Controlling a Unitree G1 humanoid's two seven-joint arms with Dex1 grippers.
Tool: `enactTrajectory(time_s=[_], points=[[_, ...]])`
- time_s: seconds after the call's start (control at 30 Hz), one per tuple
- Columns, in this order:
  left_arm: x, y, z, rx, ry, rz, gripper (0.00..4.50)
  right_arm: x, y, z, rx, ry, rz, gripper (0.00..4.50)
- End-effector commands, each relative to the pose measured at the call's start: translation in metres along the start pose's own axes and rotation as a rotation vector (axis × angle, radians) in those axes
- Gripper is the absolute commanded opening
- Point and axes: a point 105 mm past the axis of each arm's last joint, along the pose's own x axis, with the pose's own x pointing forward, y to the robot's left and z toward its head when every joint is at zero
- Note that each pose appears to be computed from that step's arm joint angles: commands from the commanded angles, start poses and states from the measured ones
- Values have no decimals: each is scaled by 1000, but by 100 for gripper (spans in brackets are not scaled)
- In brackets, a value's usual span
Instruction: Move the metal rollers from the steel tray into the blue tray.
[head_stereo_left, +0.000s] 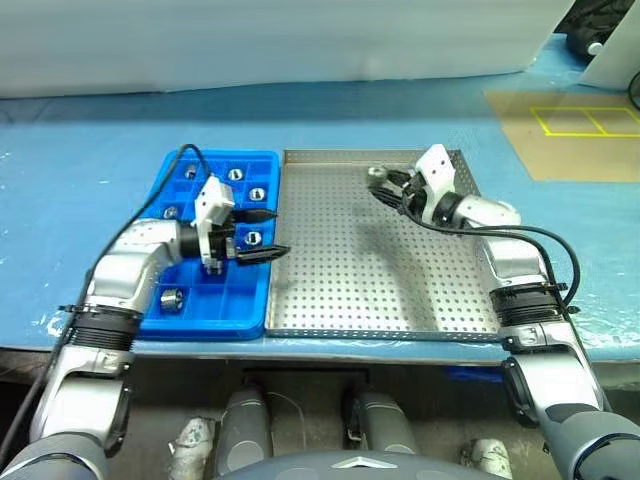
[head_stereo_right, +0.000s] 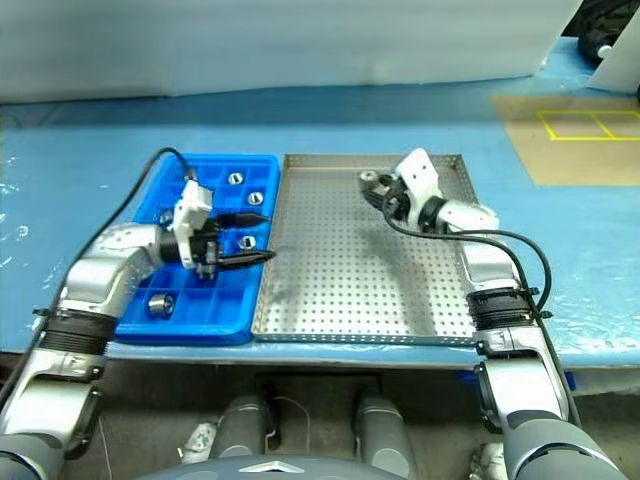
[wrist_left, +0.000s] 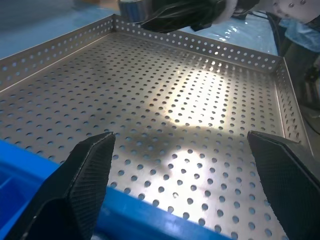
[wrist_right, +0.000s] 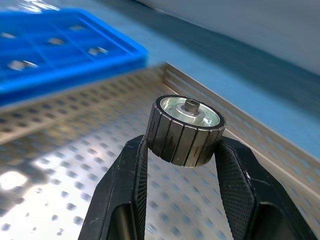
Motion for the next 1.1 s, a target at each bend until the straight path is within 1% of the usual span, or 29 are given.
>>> enactTrajectory(time_s=[0.03, 0.1, 0.23, 0.37, 0.47, 0.57, 0.87, 1.1], points=[[-24, 8, 20, 68, -14, 49, 450, 2, 36, 11, -20, -3, 198, 156], [-36, 6, 26, 89, 7, 62, 450, 7, 49, 14, -27, 0, 278, 156], [-55, -7, 24, 99, 71, 65, 450, 18, 71, 19, -47, -7, 419, 156], [-70, -22, 26, 68, 68, 93, 450, 31, 96, 27, -68, -26, 586, 156], [-75, -40, 27, 58, 39, 92, 450, 36, 112, 25, -66, -18, 700, 156], [-83, -64, 17, 17, 56, 97, 450, 48, 127, 18, -71, -2, 782, 156], [-98, -105, 1, -95, 102, 151, 450, 60, 144, 16, -92, -8, 897, 156], [-93, -109, -1, -107, 95, 164, 450, 59, 147, 9, -66, 14, 935, 156]])
